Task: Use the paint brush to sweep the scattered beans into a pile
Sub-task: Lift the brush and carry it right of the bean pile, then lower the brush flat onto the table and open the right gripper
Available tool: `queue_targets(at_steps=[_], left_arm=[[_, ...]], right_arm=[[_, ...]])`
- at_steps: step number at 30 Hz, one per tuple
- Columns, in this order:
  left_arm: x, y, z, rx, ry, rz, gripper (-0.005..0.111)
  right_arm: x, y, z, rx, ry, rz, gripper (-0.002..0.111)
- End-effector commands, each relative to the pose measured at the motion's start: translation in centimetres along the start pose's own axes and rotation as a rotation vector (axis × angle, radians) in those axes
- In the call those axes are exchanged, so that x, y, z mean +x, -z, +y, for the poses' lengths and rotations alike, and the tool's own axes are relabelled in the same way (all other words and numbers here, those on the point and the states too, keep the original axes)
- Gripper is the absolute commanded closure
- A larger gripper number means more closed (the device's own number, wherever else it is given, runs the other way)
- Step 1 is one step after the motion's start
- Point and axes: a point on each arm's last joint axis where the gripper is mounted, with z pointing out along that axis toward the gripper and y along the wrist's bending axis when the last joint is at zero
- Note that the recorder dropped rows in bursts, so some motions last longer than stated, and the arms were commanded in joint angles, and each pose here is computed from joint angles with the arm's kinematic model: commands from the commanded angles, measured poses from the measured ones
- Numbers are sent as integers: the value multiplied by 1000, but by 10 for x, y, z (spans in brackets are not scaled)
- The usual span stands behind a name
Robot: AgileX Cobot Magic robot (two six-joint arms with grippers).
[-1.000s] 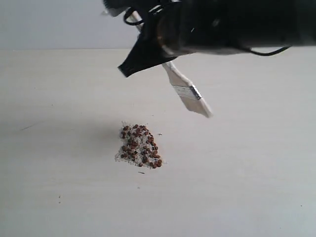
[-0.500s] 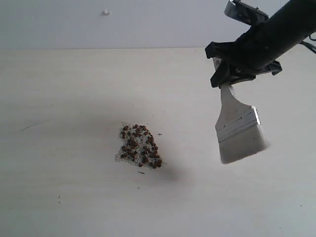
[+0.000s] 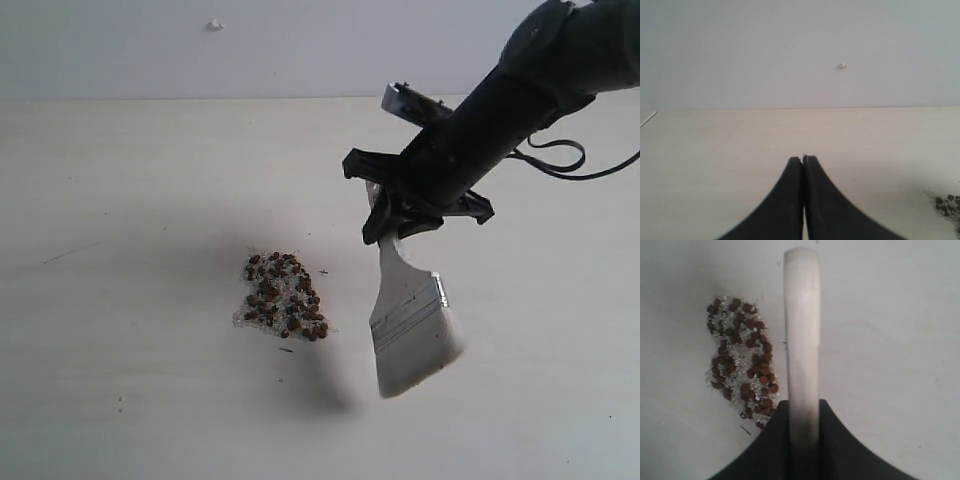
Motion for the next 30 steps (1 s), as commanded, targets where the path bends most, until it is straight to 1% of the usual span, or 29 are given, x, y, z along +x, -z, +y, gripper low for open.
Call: queue_targets(at_steps=[1,6,9,13,18,25,30], left_arm=[[-1,0,0,2,16,-8,107],[-1,0,0,2,16,-8,107],[-1,0,0,2,16,-8,107],[-1,0,0,2,16,-8,107],[-1,0,0,2,16,-8,107],[-1,0,0,2,16,-8,107],[-1,0,0,2,16,-8,107]], right_arm=[[-1,-19,-7,-35,-18,41,108],[0,-30,-5,-134,48,65,108],[0,-36,-9,-135,52,77,108],[-3,-37,-18,-153,24,67,108],[-4,-34,-33,-215,-7,31,108],[1,-41,-40,-233,10,65,108],[1,-55,-49,-209,-5,73,108]])
